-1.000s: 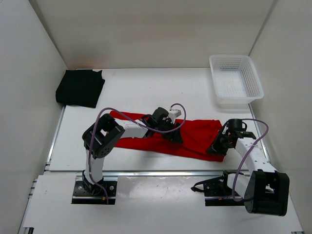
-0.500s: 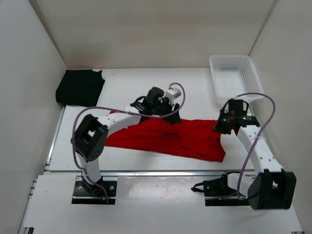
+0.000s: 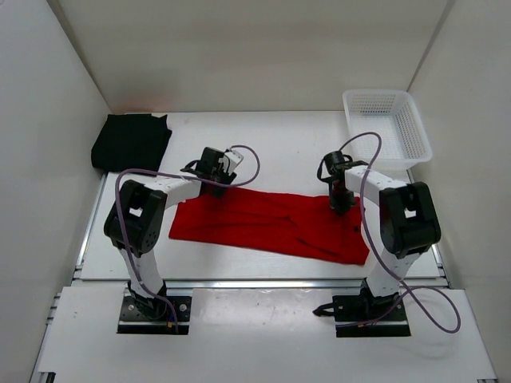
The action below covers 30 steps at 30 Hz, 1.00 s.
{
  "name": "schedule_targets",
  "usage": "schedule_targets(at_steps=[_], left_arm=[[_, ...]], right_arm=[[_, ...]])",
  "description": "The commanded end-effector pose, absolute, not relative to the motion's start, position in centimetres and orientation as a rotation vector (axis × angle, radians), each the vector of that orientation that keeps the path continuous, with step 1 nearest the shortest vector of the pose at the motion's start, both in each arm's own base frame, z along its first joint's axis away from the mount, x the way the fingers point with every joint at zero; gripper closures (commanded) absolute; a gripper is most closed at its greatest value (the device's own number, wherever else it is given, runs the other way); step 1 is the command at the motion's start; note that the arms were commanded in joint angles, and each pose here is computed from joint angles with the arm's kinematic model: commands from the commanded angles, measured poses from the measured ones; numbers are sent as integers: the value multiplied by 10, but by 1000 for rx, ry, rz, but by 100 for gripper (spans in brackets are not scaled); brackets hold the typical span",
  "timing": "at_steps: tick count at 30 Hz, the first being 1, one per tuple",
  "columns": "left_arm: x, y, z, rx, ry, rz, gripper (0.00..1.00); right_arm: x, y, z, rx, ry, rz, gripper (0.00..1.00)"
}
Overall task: Fold and stack the t-shirts
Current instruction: Rotate the tshirt 90 degrees
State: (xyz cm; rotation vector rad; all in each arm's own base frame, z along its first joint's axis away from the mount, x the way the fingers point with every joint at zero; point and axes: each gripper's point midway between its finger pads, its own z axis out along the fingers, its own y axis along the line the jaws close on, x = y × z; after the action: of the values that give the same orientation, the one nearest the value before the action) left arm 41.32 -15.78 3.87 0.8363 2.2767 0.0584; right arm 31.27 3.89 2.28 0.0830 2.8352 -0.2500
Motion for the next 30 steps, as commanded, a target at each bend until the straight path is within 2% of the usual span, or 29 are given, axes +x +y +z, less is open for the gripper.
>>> schedule_targets(at_steps=[1, 5, 12, 18, 21, 26, 28, 30], left_arm=[[414, -134, 42, 875, 2266, 189, 39], [396, -100, 23, 861, 2369, 272, 43], [368, -53, 32, 793, 2501, 324, 44], [325, -46, 35, 714, 2658, 209, 42], [301, -57, 34, 683, 2783, 70, 40], [264, -104, 36, 641, 2884, -372, 39], [257, -115, 37, 642, 2887, -455, 39], [258, -111, 38, 642, 2882, -421, 40]], right_arm=[[332, 44, 23, 1, 2790, -323, 100], [340, 53, 8, -66, 2824, -350, 100], [403, 97, 8, -201, 2796, -293, 100], [484, 160, 39, -275, 2646, -150, 100], [511, 185, 83, -256, 2533, -36, 92], [512, 171, 169, -192, 2384, 30, 89], [500, 149, 204, -138, 2333, 72, 89], [468, 131, 189, -133, 2391, 75, 91]])
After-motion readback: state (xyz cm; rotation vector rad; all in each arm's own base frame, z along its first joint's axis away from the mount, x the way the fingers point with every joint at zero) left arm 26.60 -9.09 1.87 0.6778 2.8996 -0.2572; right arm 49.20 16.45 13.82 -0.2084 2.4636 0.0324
